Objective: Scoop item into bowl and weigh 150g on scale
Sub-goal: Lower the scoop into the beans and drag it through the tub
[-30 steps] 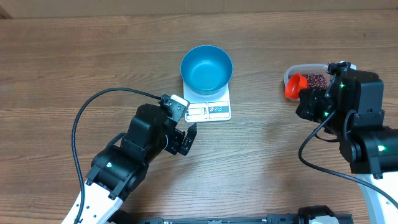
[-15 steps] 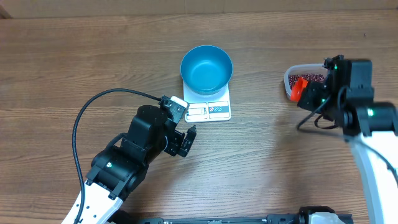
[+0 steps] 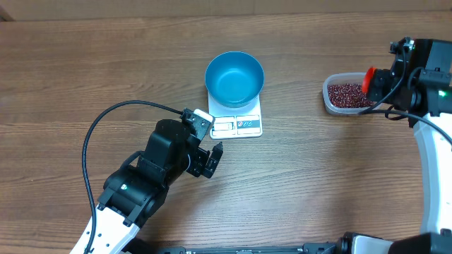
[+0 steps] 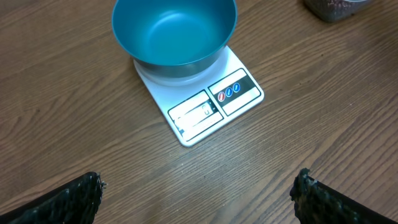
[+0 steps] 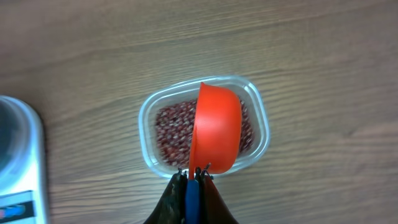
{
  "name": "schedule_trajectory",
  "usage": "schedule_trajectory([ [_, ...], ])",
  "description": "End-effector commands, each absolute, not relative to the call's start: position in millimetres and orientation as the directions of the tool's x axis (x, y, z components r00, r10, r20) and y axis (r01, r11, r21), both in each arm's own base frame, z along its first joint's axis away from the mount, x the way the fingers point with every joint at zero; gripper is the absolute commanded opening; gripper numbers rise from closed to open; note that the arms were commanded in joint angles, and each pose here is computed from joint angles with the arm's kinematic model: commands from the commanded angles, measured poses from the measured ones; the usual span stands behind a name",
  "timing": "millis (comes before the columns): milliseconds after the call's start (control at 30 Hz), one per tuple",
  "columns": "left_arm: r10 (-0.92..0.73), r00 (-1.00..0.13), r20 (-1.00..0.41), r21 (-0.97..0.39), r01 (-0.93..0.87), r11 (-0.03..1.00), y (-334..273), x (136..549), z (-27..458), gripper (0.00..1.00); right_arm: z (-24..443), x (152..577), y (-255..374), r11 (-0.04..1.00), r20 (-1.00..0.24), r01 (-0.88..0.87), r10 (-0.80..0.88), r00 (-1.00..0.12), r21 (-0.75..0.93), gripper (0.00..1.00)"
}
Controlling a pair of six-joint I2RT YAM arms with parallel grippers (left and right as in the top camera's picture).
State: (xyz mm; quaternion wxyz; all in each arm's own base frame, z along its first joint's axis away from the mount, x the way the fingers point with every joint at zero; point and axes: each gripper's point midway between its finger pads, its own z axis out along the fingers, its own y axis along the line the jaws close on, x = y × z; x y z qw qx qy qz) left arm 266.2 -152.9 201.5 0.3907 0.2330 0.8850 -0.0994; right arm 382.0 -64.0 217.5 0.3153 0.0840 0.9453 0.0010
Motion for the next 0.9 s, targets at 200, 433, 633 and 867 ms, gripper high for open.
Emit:
schedule_trajectory([
  [200, 0.327, -0.598, -0.732, -0.014, 0.492, 0.87, -156, 264, 198, 1.0, 186, 403, -73, 0.998, -0.546, 0.001, -0.03, -0.837, -0.058, 0.04],
  [433, 0.327, -0.598, -0.732, -0.014, 0.493, 0.87, -156, 264, 198, 1.0, 152, 407, -83, 0.995, -0.466, -0.018, -0.06, -0.883, -0.094, 0.04],
  [633, 0.327, -0.598, -0.732, -0.014, 0.493, 0.87, -156, 264, 198, 0.99, 127, 406, -85, 0.994, -0.4, -0.041, -0.078, -0.913, -0.099, 0.04],
  [867, 0.327, -0.598, -0.732, -0.014, 0.493, 0.87, -156, 264, 198, 1.0, 111, 403, -82, 0.996, -0.362, -0.051, -0.074, -0.929, -0.074, 0.04],
])
